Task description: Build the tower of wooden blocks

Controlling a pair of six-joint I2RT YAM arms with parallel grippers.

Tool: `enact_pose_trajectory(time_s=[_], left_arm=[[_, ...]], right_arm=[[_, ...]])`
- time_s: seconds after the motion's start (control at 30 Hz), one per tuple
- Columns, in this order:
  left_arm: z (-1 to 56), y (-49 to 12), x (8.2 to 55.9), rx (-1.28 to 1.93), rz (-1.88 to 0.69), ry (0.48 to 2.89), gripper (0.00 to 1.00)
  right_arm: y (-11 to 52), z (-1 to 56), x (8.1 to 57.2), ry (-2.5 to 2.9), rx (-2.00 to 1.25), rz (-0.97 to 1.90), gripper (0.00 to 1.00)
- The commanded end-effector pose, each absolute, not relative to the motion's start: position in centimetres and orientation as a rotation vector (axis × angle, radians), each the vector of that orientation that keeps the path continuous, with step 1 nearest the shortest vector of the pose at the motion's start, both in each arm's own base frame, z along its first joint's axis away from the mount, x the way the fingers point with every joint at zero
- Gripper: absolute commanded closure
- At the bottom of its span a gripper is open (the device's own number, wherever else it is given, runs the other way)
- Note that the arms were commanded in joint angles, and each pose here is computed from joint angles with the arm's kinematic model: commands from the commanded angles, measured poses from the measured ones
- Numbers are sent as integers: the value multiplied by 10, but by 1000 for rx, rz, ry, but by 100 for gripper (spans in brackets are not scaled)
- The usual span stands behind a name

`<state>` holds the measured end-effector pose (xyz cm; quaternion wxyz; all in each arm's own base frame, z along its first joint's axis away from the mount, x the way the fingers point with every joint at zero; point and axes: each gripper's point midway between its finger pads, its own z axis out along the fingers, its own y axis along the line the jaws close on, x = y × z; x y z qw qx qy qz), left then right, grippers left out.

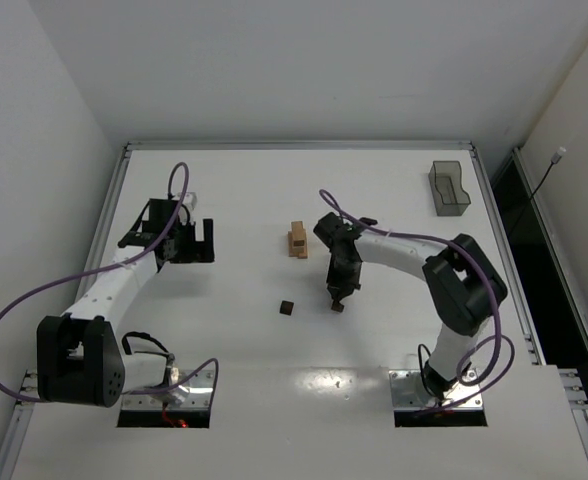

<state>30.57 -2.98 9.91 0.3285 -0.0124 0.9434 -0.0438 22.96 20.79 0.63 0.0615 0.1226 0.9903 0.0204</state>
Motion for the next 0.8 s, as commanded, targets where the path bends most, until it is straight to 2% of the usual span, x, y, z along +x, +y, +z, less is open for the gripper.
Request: enact_pose_trajectory(time_s=[0.0,0.17,0.3,0.47,0.67,0.77], left_arm=[[111,-45,306,65,-236,2429,0],[122,-71,299,194,-418,2412,0],[129,-92,297,266,-582,2442,0],[146,-122,300,364,-839,2417,1],[173,-136,302,451,-960,2359,6],[182,-141,301,478,-989,2354,15]], right_arm=[[228,44,246,2865,86,322,100],[241,121,250,2606,-288,692,100],[246,159,235,2429,-520,996,100],[252,189,223,2208,-594,1421,100],[251,212,243,2021,-540,1603,100],[257,227,254,1963,-552,1636,100]])
